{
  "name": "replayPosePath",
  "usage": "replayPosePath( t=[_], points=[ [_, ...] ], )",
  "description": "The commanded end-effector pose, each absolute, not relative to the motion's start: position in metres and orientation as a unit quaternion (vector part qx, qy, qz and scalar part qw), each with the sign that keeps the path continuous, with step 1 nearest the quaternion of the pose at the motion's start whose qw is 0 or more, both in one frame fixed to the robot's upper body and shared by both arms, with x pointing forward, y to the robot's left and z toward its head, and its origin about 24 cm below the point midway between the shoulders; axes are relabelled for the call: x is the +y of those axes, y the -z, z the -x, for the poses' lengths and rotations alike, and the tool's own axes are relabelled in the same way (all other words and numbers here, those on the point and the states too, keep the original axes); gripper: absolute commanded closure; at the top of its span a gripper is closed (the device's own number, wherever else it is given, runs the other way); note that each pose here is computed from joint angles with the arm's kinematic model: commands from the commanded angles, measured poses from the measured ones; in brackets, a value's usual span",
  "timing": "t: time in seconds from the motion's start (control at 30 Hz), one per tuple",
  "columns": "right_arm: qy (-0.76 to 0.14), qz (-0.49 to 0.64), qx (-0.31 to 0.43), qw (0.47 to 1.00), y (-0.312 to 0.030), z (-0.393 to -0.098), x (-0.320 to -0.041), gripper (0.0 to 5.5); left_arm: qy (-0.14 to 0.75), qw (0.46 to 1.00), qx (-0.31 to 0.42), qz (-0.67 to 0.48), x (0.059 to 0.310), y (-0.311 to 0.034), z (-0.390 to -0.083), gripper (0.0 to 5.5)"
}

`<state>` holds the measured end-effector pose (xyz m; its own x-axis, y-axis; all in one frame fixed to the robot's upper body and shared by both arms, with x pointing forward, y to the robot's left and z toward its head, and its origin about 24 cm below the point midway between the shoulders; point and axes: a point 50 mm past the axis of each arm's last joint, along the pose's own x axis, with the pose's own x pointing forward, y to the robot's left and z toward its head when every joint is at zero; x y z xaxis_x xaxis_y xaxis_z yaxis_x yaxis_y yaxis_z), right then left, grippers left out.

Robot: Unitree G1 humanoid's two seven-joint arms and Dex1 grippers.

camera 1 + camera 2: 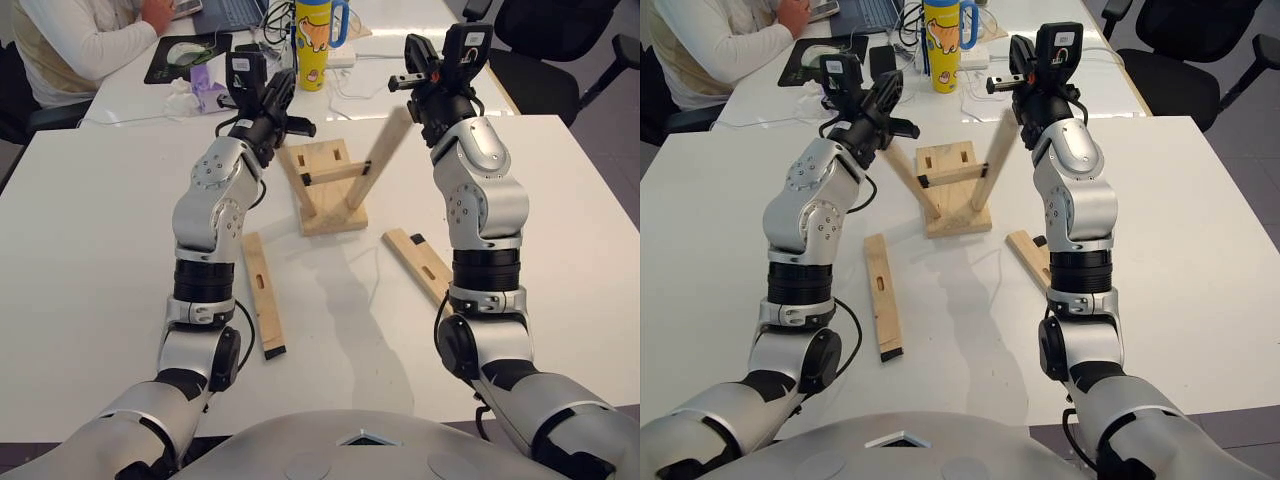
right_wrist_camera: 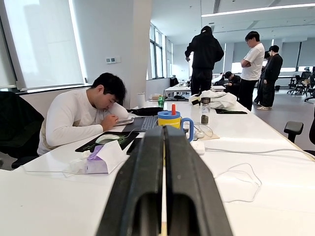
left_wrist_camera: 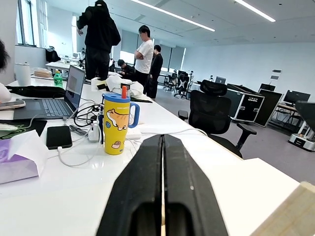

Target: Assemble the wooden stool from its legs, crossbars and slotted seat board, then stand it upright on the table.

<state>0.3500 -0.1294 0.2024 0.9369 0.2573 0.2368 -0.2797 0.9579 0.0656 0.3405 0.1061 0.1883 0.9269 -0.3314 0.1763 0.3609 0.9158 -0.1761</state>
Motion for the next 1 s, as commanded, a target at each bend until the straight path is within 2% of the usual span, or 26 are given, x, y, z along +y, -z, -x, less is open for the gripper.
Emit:
replayPosePath(
  t=[0.03, 0.17, 0.27, 0.43, 0.53, 0.63, 0.7, 0.77, 0.83, 0.9, 0.93, 1.0],
  points=[
    [-0.136, -0.046, -0.14, 0.98, -0.215, -0.351, -0.131, 5.49, 0.159, 0.973, -0.127, 0.106, 0.117, -0.221, -0.339, 5.5],
    [-0.134, -0.054, -0.181, 0.973, -0.234, -0.353, -0.132, 5.49, 0.147, 0.972, -0.148, 0.104, 0.123, -0.234, -0.337, 5.5],
    [-0.127, -0.071, -0.245, 0.958, -0.27, -0.355, -0.136, 5.49, 0.151, 0.968, -0.178, 0.097, 0.122, -0.253, -0.338, 5.5],
    [-0.12, -0.099, -0.388, 0.908, -0.347, -0.346, -0.147, 5.49, 0.184, 0.927, -0.308, 0.106, 0.12, -0.324, -0.324, 5.5],
    [-0.114, -0.101, -0.424, 0.893, -0.362, -0.342, -0.153, 5.49, 0.21, 0.908, -0.348, 0.107, 0.118, -0.339, -0.318, 5.5],
    [-0.135, -0.089, -0.371, 0.914, -0.33, -0.354, -0.147, 5.49, 0.221, 0.92, -0.305, 0.109, 0.11, -0.318, -0.324, 5.5],
    [-0.162, -0.064, -0.27, 0.947, -0.278, -0.367, -0.138, 5.49, 0.225, 0.943, -0.22, 0.107, 0.102, -0.279, -0.336, 5.5],
    [-0.201, 0.029, -0.026, 0.979, -0.172, -0.372, -0.134, 5.49, 0.19, 0.975, -0.066, 0.092, 0.102, -0.199, -0.349, 5.5],
    [-0.196, 0.05, 0.143, 0.969, -0.095, -0.349, -0.15, 5.49, 0.179, 0.979, 0.07, 0.061, 0.1, -0.122, -0.343, 5.5],
    [-0.178, 0.041, 0.199, 0.963, -0.068, -0.335, -0.161, 5.49, 0.184, 0.968, 0.169, 0.019, 0.097, -0.062, -0.328, 5.5],
    [-0.177, 0.037, 0.198, 0.963, -0.069, -0.334, -0.161, 5.49, 0.18, 0.965, 0.19, 0.01, 0.098, -0.047, -0.323, 5.5],
    [-0.181, 0.032, 0.167, 0.969, -0.084, -0.341, -0.157, 5.49, 0.171, 0.97, 0.173, 0.013, 0.1, -0.05, -0.323, 5.5]
  ],
)
